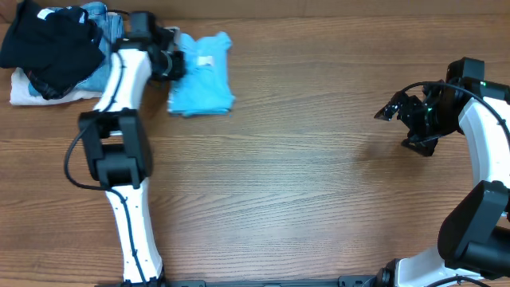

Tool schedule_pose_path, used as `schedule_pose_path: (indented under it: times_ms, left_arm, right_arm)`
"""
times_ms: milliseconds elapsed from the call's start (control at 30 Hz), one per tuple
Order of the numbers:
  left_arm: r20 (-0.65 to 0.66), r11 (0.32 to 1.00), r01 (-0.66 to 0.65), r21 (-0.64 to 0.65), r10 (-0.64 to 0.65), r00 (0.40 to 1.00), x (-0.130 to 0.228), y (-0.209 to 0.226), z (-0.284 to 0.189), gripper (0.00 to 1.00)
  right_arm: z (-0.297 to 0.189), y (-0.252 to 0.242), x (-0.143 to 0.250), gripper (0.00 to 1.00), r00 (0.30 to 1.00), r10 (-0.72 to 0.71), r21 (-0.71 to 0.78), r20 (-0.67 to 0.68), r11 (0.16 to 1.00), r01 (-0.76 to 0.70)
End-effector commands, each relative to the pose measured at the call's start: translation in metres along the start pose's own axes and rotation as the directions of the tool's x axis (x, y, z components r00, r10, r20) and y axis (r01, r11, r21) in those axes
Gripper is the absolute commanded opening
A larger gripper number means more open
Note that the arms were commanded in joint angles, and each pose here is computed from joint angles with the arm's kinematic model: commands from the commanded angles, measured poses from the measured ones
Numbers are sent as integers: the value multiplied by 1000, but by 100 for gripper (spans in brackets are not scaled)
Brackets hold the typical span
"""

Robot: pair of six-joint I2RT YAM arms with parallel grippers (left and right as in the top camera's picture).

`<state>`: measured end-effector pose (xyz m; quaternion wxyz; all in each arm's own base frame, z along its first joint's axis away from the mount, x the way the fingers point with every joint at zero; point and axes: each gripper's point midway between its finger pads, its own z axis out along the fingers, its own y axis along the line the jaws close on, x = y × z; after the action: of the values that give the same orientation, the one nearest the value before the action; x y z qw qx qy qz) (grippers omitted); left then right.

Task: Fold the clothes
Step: 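Carry the folded shirt with the left gripper onto the clothes pile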

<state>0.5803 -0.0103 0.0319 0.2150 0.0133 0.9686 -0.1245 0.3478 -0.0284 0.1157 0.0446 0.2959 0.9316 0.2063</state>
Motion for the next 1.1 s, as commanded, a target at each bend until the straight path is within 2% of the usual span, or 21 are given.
schedule_pose_path:
  times_ms: [0,267,500,667,1067]
  left_arm:
    - [73,995,-16,-101,23,997,-28,42,-24,4]
    - [248,988,-2,-152,41,968,-85,76,-99,4]
    - [330,983,13,-186,50,943,-107,87,-141,4]
    - [375,978,44,-204,37,926,-115,103,-169,4]
    - [475,936,288,-200,-165,864,-104,179,-222,4]
  right_arm:
    - [0,-2,5,100,1000,0,3,-15,1000,0]
    - [0,-4,10,100,999,14,12,-37,1000,-14]
    - [0,-4,11,100,999,15,12,-38,1000,-15]
    - [0,-4,10,100,999,15,12,-37,1000,-14]
    - [0,-4,11,100,999,19,12,-38,1000,-18]
